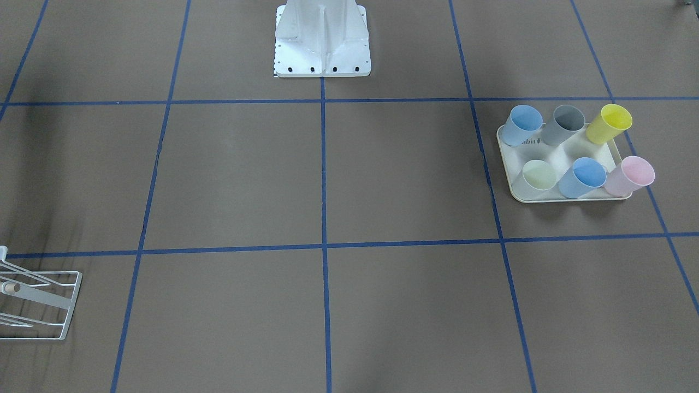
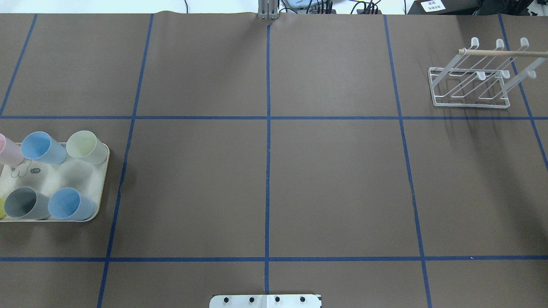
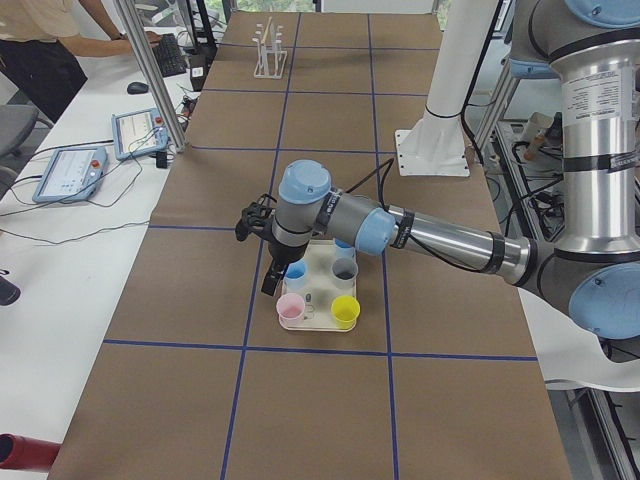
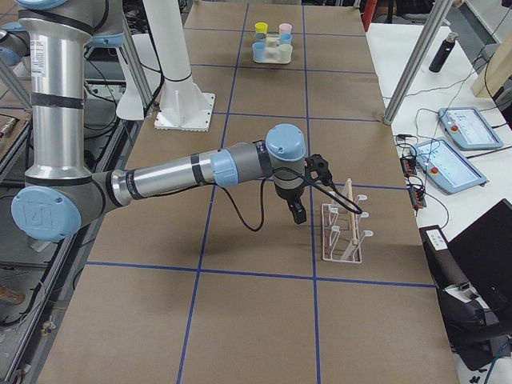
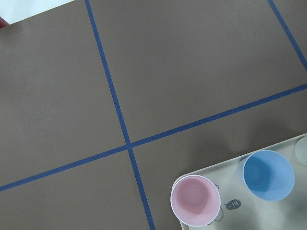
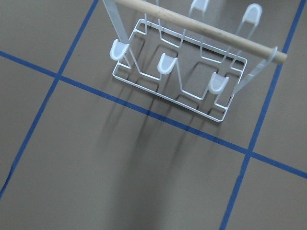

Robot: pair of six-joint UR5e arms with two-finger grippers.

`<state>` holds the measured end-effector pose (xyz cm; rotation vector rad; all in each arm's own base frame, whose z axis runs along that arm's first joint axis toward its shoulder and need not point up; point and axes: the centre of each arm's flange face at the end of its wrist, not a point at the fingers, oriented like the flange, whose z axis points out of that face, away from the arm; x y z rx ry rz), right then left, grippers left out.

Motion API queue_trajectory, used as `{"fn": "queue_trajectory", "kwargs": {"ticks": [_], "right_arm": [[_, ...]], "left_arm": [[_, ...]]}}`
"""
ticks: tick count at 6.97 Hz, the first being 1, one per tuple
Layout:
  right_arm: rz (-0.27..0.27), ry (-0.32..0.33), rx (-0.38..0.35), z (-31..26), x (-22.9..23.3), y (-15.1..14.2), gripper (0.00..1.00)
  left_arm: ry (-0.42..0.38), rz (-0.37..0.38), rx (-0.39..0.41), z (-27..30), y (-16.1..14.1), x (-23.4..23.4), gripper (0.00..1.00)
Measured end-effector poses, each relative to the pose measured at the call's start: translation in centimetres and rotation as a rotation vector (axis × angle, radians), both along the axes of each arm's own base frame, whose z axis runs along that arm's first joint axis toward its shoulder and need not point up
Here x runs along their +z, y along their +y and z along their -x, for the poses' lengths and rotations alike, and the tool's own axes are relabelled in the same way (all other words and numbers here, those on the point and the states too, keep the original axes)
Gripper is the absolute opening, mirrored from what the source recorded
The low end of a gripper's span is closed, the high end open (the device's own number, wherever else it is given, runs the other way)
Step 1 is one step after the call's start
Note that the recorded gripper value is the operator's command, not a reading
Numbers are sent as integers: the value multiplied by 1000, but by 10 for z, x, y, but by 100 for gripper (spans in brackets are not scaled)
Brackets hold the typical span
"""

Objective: Transfer IKEA cup to right arm and place on rack

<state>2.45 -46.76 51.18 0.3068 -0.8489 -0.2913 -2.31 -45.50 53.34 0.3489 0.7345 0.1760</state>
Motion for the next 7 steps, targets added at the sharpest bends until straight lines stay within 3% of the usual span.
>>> {"fn": "queue_trajectory", "kwargs": {"ticks": [3, 5, 6, 7], "right_arm": [[-7, -25, 11, 17, -8, -2, 100], [-9, -26, 12, 18, -9, -2, 100], [-9, -26, 12, 18, -9, -2, 100], [-9, -26, 12, 18, -9, -2, 100]], "left_arm": [[45, -5, 5, -50, -10, 81, 100], [54, -11, 35, -73, -7, 107, 100], [44, -12, 51, -84, -7, 114, 97], [27, -15, 61, -94, -7, 117, 83]]}}
